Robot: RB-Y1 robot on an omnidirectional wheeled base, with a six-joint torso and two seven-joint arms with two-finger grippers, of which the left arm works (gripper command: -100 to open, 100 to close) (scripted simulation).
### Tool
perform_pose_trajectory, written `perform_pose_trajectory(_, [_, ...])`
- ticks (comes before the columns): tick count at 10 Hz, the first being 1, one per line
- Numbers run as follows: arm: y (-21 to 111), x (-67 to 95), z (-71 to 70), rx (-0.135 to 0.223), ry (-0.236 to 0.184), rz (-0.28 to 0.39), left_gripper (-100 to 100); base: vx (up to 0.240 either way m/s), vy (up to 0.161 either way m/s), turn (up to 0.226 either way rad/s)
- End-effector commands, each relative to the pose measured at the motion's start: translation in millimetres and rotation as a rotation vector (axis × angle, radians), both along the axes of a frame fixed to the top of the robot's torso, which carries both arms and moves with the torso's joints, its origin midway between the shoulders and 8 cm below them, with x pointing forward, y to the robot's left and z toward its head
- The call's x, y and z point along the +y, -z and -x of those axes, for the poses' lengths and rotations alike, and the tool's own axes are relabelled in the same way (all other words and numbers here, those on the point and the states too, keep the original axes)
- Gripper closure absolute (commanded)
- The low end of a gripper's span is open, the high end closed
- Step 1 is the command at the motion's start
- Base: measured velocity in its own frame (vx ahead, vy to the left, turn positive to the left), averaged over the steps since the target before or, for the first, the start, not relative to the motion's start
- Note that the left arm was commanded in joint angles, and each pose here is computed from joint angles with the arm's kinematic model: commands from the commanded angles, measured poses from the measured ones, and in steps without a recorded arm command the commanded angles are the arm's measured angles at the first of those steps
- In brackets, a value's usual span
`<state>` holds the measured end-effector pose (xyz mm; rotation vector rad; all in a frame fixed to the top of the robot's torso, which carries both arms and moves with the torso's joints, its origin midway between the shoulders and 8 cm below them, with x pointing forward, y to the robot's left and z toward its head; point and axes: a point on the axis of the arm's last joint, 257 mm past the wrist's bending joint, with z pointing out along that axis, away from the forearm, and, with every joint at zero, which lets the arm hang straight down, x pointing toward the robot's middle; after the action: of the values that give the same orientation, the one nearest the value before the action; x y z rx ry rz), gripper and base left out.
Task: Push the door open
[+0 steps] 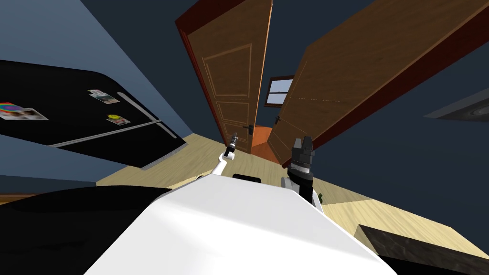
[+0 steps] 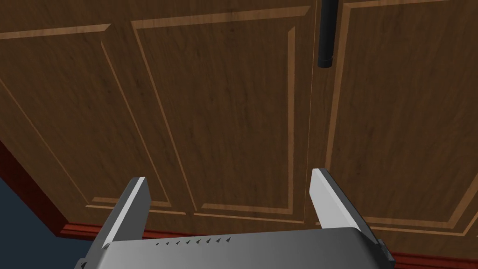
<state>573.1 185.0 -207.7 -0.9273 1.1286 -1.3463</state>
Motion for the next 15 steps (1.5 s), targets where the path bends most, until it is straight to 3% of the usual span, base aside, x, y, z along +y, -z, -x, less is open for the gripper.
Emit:
perform_pose_trajectory(1, [6.8,-7.6,-6.9,0.019,0.009,0.003,-100,0.104,0.017,-0.013])
perform_pose_trajectory(7, [38.5,-31.5,-23.1,0.104,0.039,0.01,-100,0.094,0.02,-0.013])
perform_pose_trajectory(15, [69.1,-69.4,-34.6,0.199,0.084,0.023,-100,0.09,0.019,-0.011])
